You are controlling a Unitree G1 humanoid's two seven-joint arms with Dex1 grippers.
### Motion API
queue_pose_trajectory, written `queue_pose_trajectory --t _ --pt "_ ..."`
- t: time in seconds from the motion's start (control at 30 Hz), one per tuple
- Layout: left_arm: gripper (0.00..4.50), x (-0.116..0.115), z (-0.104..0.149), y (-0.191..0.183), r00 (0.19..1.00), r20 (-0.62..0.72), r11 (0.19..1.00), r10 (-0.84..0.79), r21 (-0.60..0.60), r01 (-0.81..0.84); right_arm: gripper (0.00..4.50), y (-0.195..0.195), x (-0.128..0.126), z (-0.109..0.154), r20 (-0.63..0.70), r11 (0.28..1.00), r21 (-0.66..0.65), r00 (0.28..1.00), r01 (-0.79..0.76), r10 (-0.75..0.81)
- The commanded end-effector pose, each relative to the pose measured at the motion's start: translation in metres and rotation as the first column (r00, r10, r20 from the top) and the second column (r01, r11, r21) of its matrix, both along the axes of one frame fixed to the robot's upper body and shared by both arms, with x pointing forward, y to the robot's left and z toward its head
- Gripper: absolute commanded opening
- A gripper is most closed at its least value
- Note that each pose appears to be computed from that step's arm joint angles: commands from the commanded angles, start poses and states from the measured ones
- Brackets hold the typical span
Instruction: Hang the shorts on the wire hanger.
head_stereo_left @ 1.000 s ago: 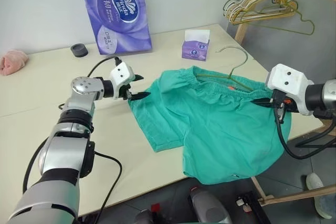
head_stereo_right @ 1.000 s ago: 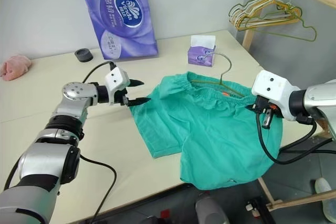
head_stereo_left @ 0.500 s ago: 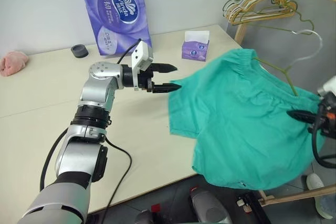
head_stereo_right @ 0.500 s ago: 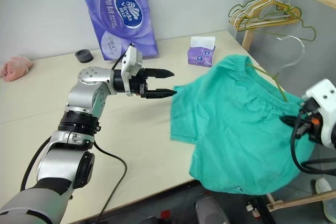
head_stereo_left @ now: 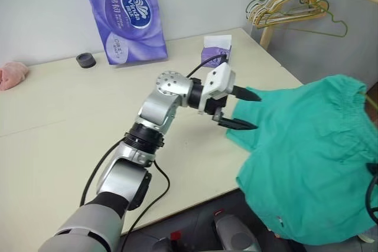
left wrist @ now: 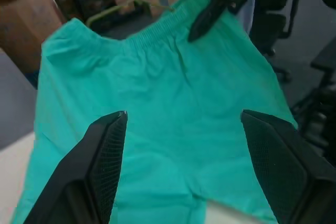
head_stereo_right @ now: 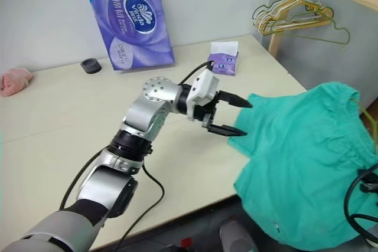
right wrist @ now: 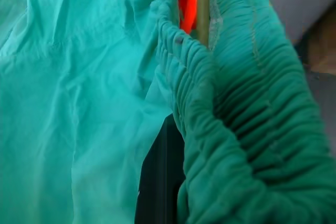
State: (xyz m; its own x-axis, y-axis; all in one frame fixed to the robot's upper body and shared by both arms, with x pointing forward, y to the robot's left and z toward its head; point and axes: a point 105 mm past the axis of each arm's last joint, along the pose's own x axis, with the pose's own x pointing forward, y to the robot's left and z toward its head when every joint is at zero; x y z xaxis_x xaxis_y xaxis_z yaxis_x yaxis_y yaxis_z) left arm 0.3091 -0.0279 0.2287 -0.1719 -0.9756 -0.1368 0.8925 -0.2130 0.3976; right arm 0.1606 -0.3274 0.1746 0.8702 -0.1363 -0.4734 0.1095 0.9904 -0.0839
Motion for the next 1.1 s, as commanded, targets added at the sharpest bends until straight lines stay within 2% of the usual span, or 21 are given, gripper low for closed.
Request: queue_pose_trajectory --t 0.03,0.17,0.33,0.53,0.77,0.93,1.1 --pt "3.64 -0.01 0.007 -0.013 0.998 0.055 0.999 0.01 -0.047 -0.007 0.0 -0.019 -0.01 0.019 0.049 0.987 -0.095 0.991 0.127 -0.123" --pt "3.64 -0.025 -0.002 -0.024 0.996 0.084 0.999 -0.015 -0.045 0.019 0.0 -0.038 -0.015 0.028 0.098 0.958 -0.125 0.964 0.258 -0.247" --pt "3.64 -0.028 0.009 -0.036 0.995 0.103 0.996 -0.012 -0.086 0.021 0.0 -0.056 -0.012 0.043 0.138 0.937 -0.118 0.94 0.329 -0.313" --pt "3.64 -0.03 0.026 -0.056 0.985 0.17 0.989 0.014 -0.145 0.011 0.0 -0.075 0.012 0.074 0.167 0.924 -0.121 0.925 0.363 -0.341" --pt "3.64 -0.022 0.033 -0.064 0.961 0.256 0.981 0.105 -0.185 -0.058 0.0 -0.088 0.042 0.077 0.127 0.919 -0.04 0.915 0.392 -0.384" --pt "3.64 -0.017 0.043 -0.066 0.945 0.288 0.969 0.157 -0.227 -0.092 0.0 -0.099 0.054 0.077 0.09 0.901 0.015 0.897 0.433 -0.433" --pt "3.64 -0.012 0.053 -0.066 0.932 0.296 0.952 0.211 -0.277 -0.128 0.0 -0.102 0.068 0.099 0.113 0.896 0.051 0.889 0.441 -0.443"
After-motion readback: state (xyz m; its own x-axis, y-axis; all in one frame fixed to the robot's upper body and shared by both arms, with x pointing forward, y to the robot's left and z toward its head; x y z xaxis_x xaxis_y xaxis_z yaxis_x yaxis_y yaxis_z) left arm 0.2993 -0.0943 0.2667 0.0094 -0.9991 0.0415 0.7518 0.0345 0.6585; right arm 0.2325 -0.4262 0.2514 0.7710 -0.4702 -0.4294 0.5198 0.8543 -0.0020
